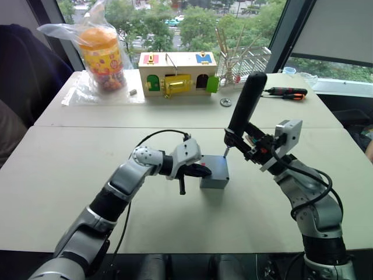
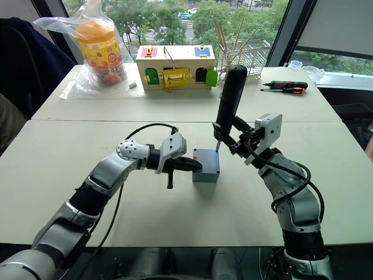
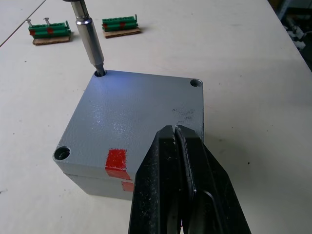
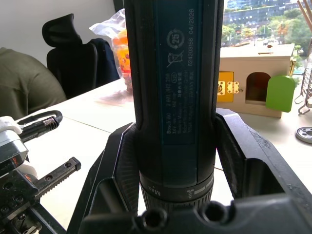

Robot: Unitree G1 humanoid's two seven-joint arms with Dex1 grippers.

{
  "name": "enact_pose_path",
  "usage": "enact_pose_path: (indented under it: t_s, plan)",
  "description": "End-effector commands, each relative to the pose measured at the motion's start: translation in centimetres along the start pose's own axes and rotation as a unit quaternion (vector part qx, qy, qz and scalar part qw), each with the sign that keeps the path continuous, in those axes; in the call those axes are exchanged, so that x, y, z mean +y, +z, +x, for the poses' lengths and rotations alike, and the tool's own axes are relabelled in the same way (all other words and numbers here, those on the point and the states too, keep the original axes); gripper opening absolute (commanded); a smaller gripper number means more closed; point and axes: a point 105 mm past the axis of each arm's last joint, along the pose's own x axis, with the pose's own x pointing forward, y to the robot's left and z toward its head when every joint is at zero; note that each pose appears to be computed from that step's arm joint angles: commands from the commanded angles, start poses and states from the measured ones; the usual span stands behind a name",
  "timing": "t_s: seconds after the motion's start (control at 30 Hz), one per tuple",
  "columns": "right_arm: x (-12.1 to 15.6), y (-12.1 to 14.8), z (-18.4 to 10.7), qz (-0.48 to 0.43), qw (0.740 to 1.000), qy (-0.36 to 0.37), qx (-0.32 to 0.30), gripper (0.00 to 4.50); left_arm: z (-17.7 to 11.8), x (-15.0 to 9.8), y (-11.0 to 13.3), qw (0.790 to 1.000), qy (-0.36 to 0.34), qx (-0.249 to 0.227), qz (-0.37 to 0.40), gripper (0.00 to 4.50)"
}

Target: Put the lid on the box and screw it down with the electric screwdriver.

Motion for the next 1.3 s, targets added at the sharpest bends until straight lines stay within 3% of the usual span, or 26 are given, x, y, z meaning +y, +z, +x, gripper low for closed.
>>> enact_pose_path:
  t_s: [0.03, 0.33, 0.8, 0.9, 1.07, 1.13, 1.23, 1.3]
  plan:
    - [0.3, -5.3, -0.8, 0.052, 0.993, 0.001, 0.105, 1.83, 0.5, -0.4, -1.0, 1.0, -0.006, 0.014, -0.012, 0.0]
    - [-0.6, -2.8, 0.0, 0.041, 0.997, -0.005, 0.07, 1.83, 0.6, -0.1, -0.9, 1.0, -0.003, 0.01, -0.012, 0.0]
    - [-3.3, 11.1, 2.3, 0.036, 0.996, -0.017, -0.079, 1.83, 1.0, -0.2, -1.1, 1.0, -0.005, 0.008, -0.009, 0.0]
    - [-4.6, 12.4, 2.5, 0.042, 0.996, -0.056, -0.06, 1.83, 1.0, 0.8, -0.4, 0.999, 0.039, -0.009, -0.023, 0.0]
    - [-6.3, 10.2, 2.1, 0.043, 0.994, -0.087, 0.051, 1.83, 0.0, 2.5, 3.3, 0.989, 0.114, -0.097, -0.009, 0.0]
    - [-7.5, 10.1, 1.5, 0.049, 0.99, -0.11, 0.072, 1.83, -0.4, 2.4, 4.4, 0.987, 0.102, -0.122, -0.02, 0.0]
    - [-9.2, 10.1, -0.1, 0.031, 0.984, -0.132, 0.115, 1.83, -1.0, 1.3, 5.7, 0.988, 0.031, -0.139, -0.058, 0.0]
    - [-10.7, 9.6, -2.0, 0.03, 0.973, -0.154, 0.17, 1.83, -1.7, 1.0, 6.6, 0.989, 0.019, -0.143, -0.034, 0.0]
